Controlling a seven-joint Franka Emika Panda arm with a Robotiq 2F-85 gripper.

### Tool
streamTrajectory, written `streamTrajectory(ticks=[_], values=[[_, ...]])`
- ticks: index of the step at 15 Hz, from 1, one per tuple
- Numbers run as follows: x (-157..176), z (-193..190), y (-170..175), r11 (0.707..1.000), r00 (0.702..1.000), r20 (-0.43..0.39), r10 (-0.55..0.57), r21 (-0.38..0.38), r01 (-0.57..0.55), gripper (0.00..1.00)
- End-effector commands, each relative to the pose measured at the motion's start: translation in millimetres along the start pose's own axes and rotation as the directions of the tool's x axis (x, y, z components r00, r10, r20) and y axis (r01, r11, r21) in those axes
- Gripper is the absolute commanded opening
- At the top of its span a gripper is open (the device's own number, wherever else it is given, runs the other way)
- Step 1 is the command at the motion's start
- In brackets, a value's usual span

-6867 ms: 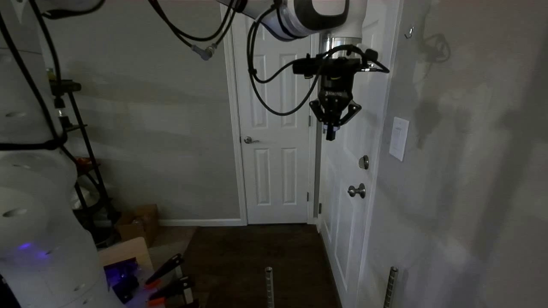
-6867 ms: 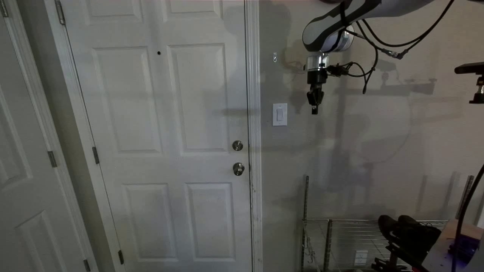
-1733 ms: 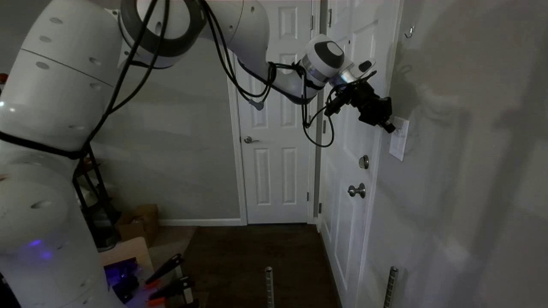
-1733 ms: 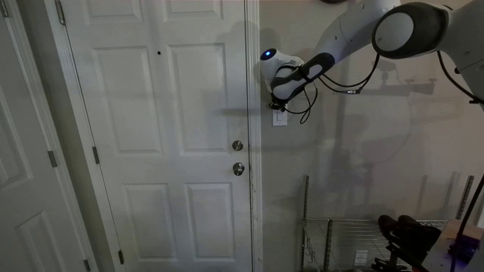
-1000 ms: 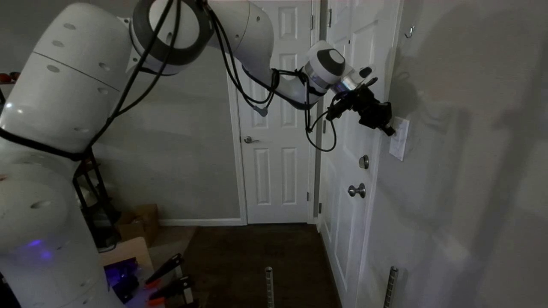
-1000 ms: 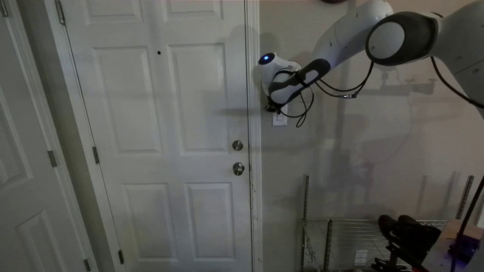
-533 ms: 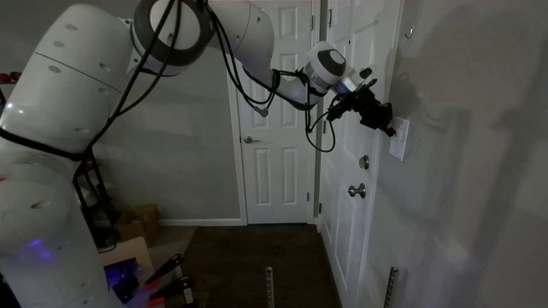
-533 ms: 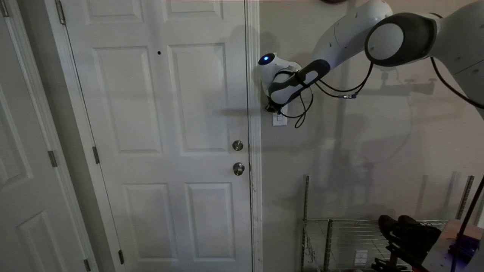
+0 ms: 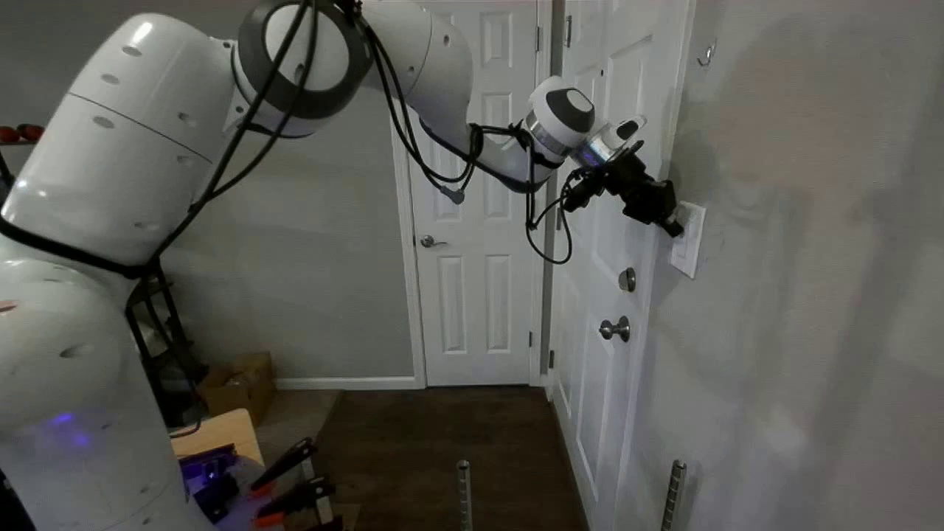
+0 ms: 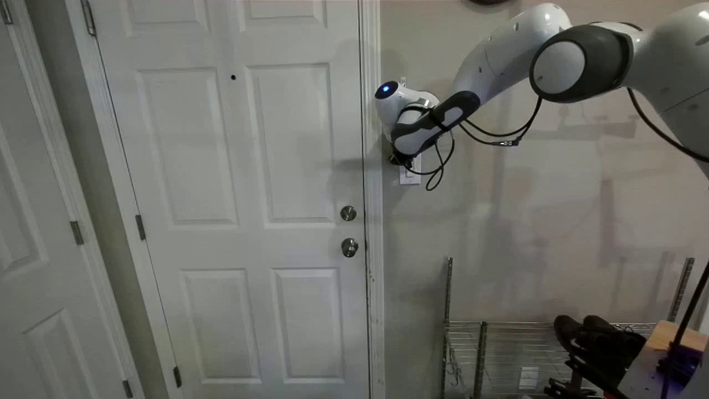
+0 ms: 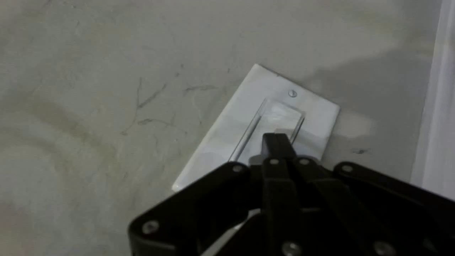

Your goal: Turn on the light switch on the wall

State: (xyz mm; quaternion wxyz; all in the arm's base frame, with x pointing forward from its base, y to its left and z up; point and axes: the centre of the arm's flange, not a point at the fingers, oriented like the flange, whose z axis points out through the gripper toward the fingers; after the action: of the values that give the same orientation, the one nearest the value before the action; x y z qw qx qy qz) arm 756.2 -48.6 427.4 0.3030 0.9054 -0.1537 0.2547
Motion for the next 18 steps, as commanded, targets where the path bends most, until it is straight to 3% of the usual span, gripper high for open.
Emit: streamTrajectory(ticks=[1, 4, 8, 13, 18], values=[[4.9, -1.7, -1.9, 1.0, 1.0, 0.014, 0.02, 0.001, -0.02, 0.02], [7.5, -21.7, -11.4, 1.0, 1.0, 0.006, -0.015, 0.011, 0.015, 0.02], [10.9, -26.4, -15.0, 0.998, 1.0, 0.012, 0.019, 0.057, -0.02, 0.02], [14.5, -21.9, -12.6, 0.988, 0.991, 0.076, 0.112, 0.103, -0.119, 0.01], [15.6, -15.0, -3.4, 0.967, 0.963, 0.153, 0.221, 0.097, -0.237, 0.0]])
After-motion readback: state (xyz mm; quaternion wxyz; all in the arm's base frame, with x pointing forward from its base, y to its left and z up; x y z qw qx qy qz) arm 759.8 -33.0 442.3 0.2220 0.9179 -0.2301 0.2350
